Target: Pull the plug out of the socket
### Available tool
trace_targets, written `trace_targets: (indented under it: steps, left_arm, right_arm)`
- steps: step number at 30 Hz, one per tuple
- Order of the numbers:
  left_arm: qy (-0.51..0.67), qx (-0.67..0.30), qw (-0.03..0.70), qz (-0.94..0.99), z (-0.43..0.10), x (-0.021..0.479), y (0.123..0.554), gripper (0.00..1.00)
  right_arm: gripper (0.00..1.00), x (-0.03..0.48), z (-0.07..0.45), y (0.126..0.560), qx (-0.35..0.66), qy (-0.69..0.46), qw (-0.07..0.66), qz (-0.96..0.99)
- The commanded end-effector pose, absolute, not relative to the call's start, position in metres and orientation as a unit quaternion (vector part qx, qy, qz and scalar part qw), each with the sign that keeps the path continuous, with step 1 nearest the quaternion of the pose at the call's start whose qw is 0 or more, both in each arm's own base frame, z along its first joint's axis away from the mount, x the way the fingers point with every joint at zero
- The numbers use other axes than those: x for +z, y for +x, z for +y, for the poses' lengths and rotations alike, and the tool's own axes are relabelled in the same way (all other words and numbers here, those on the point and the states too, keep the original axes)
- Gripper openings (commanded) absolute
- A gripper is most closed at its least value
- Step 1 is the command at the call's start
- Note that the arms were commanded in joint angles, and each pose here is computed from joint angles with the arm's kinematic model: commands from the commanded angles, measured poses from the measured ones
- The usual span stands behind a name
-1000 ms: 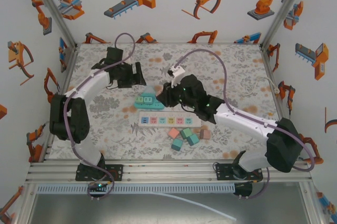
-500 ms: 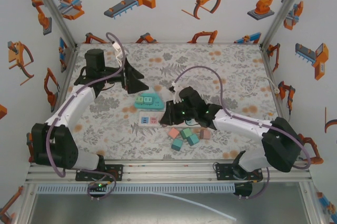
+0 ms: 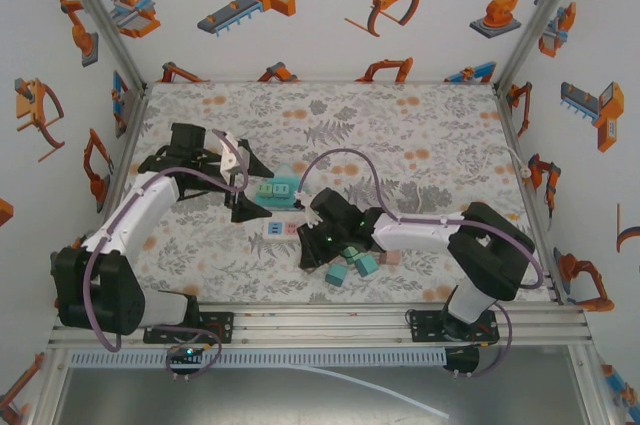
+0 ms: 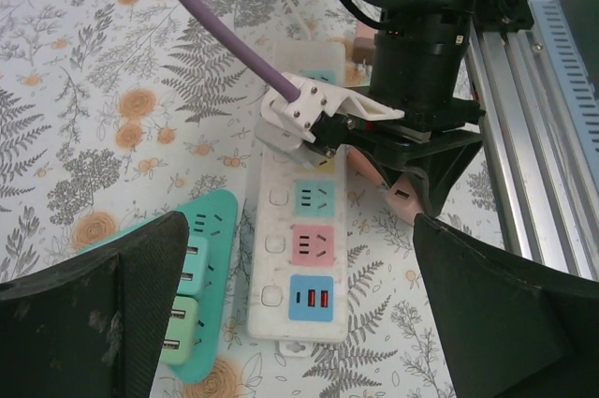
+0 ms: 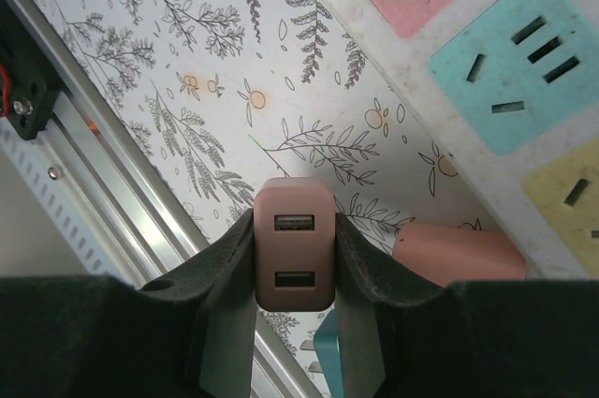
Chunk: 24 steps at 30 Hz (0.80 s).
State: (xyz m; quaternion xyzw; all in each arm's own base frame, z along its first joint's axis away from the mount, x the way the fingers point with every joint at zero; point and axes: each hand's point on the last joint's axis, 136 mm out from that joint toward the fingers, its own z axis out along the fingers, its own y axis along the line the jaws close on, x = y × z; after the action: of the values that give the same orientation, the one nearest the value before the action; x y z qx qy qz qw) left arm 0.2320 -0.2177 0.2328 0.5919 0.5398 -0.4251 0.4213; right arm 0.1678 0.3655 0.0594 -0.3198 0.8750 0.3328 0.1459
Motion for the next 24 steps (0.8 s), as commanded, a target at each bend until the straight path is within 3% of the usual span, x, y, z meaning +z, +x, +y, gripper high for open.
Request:
trace_targets:
  steps: [1,8,18,24]
  left_arm:
    - [0.618,-0.427,0.44,0.492,-0.219,0.24,0.22,0.97]
    - [0.619,-0.425,0.437,0.495,-0.219,0.236,0.222,0.97]
    - [0.626,-0.405,0.424,0.514,-0.217,0.221,0.229,0.97]
    - [0.621,-0.426,0.446,0.484,-0.222,0.23,0.232,0.97]
  right_arm:
    - [0.26,0.073,0.376,0.182,0.332,-0.325,0.186,0.866]
    - [0.39,0.073,0.367,0.188,0.313,-0.317,0.205,0.872]
    - [0.47,0.101,0.358,0.191,0.327,-0.311,0.259,0.854]
    - [0.48,0.137,0.346,0.205,0.304,-0.311,0.333,0.836]
